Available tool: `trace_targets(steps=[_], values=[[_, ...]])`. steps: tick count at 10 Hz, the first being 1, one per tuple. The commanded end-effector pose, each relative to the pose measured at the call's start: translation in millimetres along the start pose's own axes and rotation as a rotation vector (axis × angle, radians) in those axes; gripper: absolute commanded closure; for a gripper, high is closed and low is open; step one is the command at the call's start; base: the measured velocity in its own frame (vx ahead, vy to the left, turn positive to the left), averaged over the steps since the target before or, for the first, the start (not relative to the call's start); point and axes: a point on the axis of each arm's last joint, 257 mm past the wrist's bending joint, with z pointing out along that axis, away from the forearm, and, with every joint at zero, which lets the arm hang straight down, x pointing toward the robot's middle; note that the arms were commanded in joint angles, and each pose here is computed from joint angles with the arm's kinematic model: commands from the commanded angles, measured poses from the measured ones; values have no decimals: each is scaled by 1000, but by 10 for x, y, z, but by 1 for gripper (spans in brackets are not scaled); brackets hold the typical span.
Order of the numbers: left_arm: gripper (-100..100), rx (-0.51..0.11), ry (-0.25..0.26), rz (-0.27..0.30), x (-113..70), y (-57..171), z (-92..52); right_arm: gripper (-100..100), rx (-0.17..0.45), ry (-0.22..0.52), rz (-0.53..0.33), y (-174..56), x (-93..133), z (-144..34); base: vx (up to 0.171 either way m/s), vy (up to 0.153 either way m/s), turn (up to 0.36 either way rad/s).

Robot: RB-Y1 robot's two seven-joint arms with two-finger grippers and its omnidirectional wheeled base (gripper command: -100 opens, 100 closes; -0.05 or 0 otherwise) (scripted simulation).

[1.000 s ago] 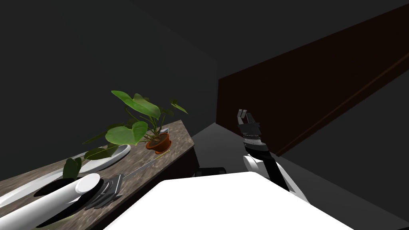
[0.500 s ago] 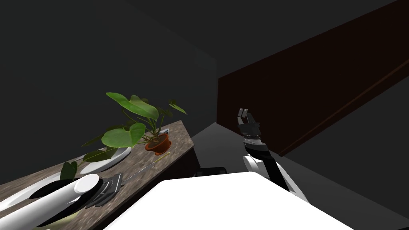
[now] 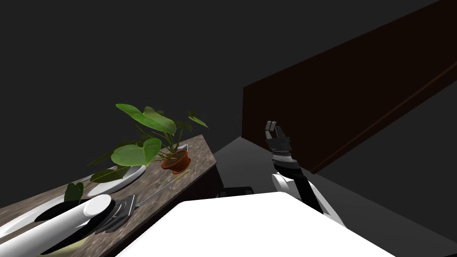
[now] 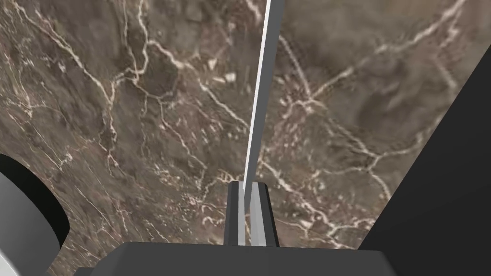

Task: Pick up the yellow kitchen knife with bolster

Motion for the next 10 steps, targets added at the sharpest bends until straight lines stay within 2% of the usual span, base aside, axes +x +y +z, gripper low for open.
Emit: trace_targets(steps=[1,8,9,10], values=[[100,-21,-8,-9,16,54,-32,0,0,0,0,0,0,0,-21,8,-105],[100,-34,-51,-29,94,22,-272,0,0,0,0,0,0,0,-19,-5,-85],[100,-32,-46,-26,84,18,-250,0,0,0,0,0,0,0,-7,0,-18],[0,-33,-47,-28,88,19,-254,0,0,0,0,0,0,0,0,0,0]])
